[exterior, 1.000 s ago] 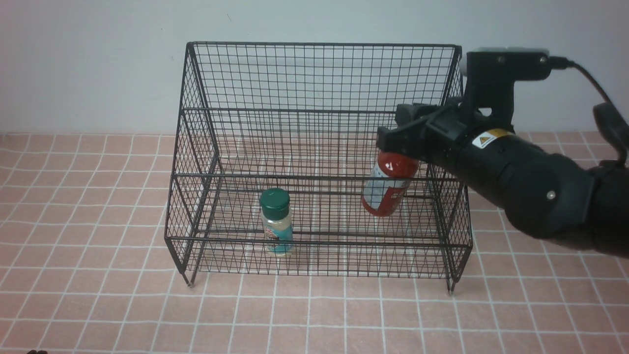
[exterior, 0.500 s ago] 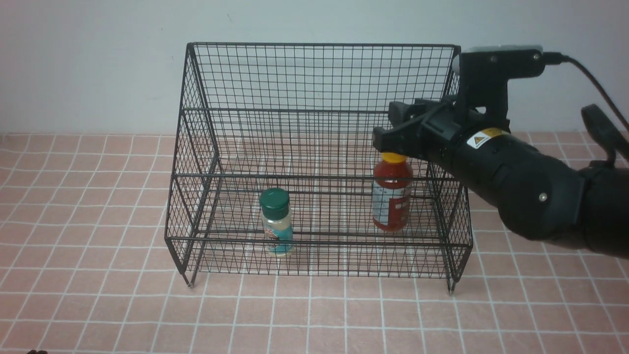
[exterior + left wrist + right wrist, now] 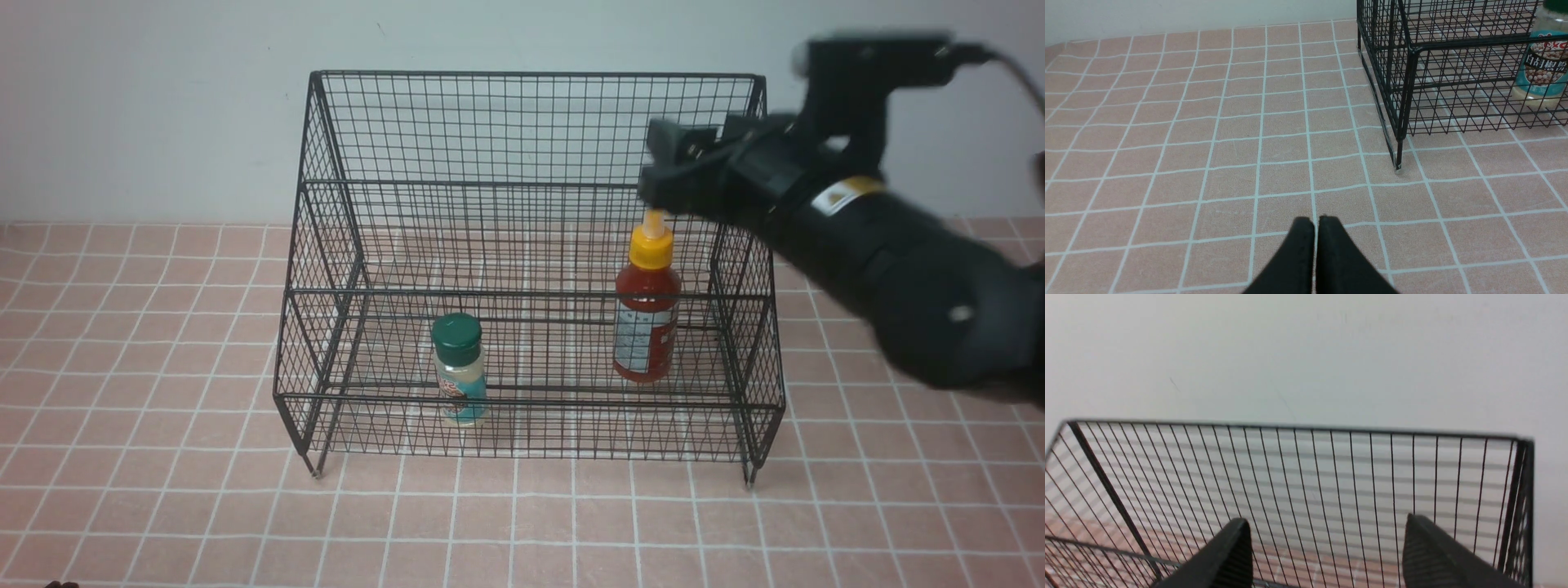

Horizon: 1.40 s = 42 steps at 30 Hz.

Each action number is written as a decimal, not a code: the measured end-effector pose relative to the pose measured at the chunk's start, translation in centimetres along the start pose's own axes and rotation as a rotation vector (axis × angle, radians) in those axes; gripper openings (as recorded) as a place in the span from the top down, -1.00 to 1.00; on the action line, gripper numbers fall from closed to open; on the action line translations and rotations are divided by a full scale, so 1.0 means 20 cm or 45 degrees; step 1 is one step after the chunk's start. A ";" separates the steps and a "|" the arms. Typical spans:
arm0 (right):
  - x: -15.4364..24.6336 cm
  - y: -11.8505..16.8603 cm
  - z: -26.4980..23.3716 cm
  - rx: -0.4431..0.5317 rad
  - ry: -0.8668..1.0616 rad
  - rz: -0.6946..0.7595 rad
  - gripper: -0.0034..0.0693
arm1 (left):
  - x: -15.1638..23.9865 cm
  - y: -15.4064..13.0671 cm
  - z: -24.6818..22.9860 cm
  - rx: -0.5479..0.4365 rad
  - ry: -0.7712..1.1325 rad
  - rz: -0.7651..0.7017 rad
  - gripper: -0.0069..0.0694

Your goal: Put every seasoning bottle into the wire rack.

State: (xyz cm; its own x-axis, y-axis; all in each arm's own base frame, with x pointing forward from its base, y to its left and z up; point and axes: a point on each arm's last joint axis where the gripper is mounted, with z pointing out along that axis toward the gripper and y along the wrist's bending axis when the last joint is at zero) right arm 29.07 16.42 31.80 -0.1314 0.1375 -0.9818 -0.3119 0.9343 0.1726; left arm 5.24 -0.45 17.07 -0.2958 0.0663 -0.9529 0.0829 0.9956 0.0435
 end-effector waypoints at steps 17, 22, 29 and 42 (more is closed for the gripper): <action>-0.52 0.03 -0.71 -0.320 -0.233 -0.244 0.94 | 0.00 0.00 0.00 0.000 0.000 0.000 0.84; -0.51 0.01 -0.76 -0.321 -0.134 -0.157 0.94 | 0.00 0.00 0.00 0.000 0.000 0.000 0.84; -0.44 -0.11 -0.81 -0.151 0.087 -0.088 0.94 | 0.00 0.00 0.00 0.000 0.000 0.000 0.84; -0.17 -0.34 -1.30 0.208 -0.184 0.088 0.94 | 0.00 0.00 0.00 0.000 0.000 0.000 0.84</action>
State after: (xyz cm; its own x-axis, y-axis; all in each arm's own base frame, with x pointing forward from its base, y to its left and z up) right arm 7.19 1.04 36.01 -0.0072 0.2374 -0.9714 -0.1484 0.9604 0.2358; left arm 5.24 -0.45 17.07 -0.2958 0.0663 -0.9529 0.0829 0.9956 0.0435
